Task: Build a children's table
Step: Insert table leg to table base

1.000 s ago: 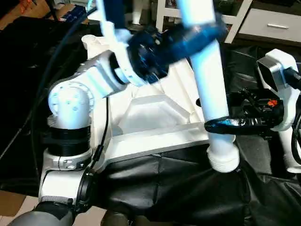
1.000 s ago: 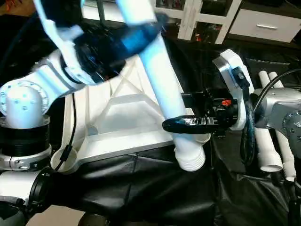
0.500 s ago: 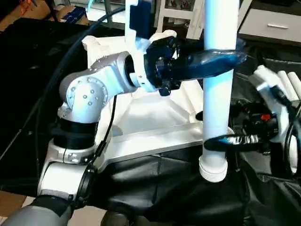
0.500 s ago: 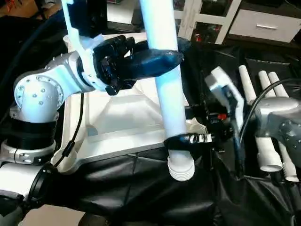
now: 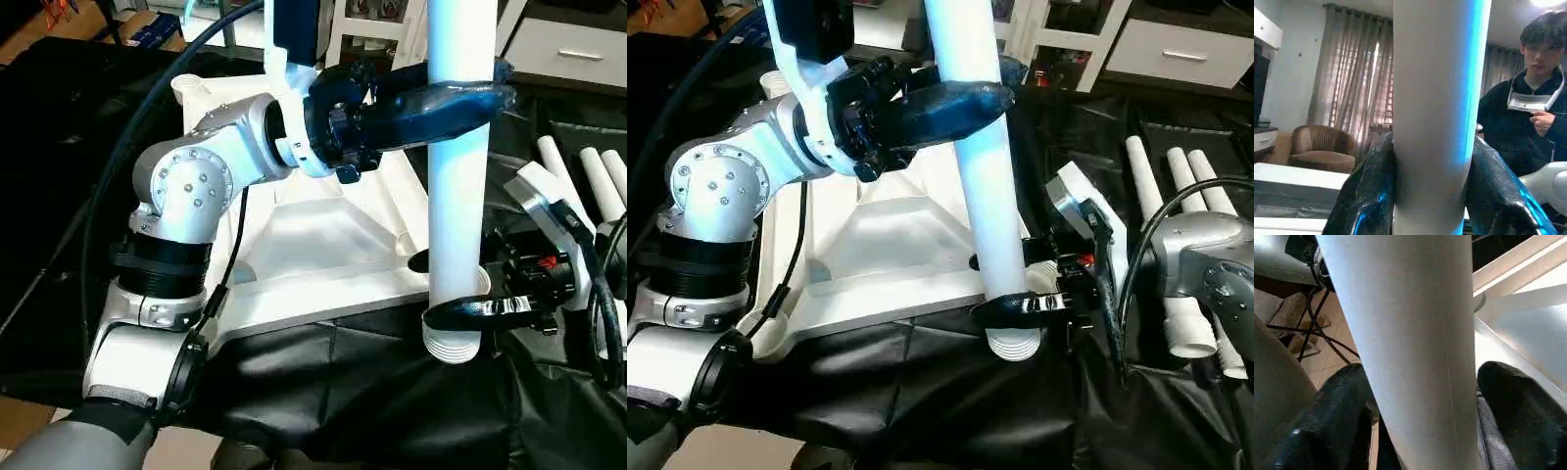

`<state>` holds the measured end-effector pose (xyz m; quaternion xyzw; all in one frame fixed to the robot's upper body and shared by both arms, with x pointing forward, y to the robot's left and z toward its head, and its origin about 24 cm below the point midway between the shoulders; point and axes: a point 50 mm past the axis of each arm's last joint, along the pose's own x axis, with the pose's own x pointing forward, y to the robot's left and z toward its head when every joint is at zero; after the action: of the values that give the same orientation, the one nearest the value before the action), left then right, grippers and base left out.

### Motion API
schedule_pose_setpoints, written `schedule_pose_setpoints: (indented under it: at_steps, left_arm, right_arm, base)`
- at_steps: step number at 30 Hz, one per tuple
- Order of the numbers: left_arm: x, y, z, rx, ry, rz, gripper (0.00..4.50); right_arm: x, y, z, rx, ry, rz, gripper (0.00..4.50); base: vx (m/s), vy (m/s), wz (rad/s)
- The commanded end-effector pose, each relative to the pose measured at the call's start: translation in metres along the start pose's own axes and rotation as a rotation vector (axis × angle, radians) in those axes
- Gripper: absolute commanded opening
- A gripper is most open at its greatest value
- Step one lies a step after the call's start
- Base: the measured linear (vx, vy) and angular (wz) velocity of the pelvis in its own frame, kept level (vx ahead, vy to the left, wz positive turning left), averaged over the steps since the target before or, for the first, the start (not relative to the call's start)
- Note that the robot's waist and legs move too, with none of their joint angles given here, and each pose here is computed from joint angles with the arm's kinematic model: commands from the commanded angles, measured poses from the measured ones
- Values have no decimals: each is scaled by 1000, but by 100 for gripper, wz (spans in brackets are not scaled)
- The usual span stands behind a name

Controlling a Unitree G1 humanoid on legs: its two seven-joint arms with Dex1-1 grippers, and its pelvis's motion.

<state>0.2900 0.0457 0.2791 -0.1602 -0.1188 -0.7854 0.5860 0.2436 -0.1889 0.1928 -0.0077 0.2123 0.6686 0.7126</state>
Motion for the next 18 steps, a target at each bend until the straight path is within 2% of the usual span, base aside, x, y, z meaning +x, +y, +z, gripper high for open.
schedule_pose_setpoints:
  at_steps: [1, 18]
  left_arm:
    - [7, -2, 7, 22, 7, -37, 164]
    - [15, 6, 12, 25, 5, -39, 164]
  right_arm:
    - [1, 3, -1, -14, 35, 11, 352]
    - [3, 4, -6, -2, 53, 18, 215]
  base:
    - [0, 0, 0]
    - [0, 0, 0]
